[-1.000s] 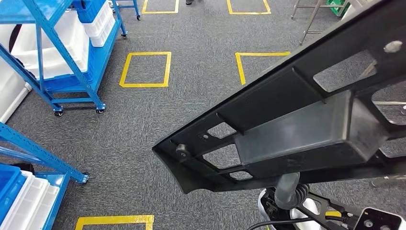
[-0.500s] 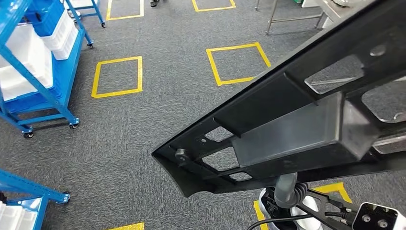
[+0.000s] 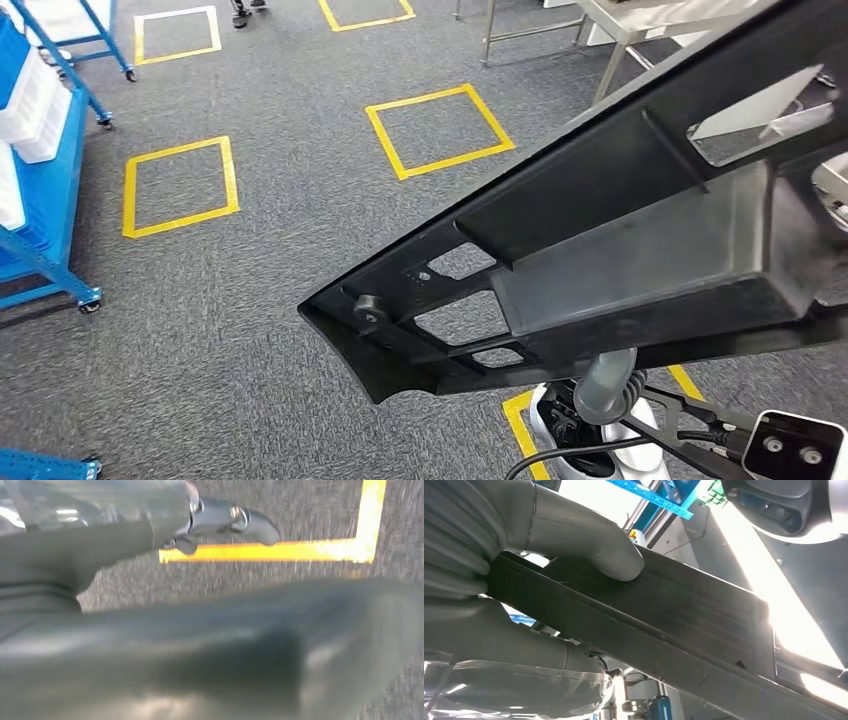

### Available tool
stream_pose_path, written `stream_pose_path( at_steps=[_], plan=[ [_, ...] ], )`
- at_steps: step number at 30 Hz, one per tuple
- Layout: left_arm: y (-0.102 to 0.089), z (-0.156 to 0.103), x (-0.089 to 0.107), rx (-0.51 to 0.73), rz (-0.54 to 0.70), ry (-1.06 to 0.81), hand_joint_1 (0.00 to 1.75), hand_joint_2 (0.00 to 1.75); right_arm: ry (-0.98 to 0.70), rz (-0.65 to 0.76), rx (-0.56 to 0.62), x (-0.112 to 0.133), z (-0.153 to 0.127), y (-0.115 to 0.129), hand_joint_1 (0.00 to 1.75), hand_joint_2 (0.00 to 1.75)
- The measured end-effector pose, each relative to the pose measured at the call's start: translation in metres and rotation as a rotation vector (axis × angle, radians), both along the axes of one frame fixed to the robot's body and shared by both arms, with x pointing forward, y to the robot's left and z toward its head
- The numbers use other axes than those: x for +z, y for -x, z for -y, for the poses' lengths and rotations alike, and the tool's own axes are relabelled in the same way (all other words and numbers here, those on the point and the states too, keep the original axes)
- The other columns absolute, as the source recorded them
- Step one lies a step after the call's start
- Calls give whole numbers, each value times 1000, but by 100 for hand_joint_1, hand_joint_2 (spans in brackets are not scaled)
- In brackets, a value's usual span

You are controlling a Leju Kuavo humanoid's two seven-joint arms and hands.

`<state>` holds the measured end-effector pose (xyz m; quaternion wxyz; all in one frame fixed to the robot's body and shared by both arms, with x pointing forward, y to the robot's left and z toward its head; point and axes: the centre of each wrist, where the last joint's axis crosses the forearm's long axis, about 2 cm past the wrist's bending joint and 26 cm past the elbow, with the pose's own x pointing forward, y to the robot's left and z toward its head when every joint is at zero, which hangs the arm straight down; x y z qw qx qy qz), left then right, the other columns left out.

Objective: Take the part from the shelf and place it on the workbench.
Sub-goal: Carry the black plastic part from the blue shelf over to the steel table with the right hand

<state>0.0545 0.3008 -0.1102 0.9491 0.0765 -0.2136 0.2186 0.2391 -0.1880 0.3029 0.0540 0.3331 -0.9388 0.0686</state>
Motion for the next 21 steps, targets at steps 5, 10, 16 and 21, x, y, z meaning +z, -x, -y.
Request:
stream_pose_path(
  at_steps=[5, 10, 16, 21],
  plan=[
    [3, 0, 0, -6, 3, 8, 0, 0, -10, 5, -1, 3, 0, -3, 175, 175],
    [1, 1, 0, -15, 12, 14, 0, 0, -11, 2, 0, 3, 1, -5, 175, 175],
    [-1, 2, 0, -21, 11, 11, 0, 0, -24, -11, -41, 3, 4, -9, 175, 175],
    [3, 3, 0, -24, 7, 12, 0, 0, -21, -34, -88, -2, 6, -9, 175, 175]
  ],
)
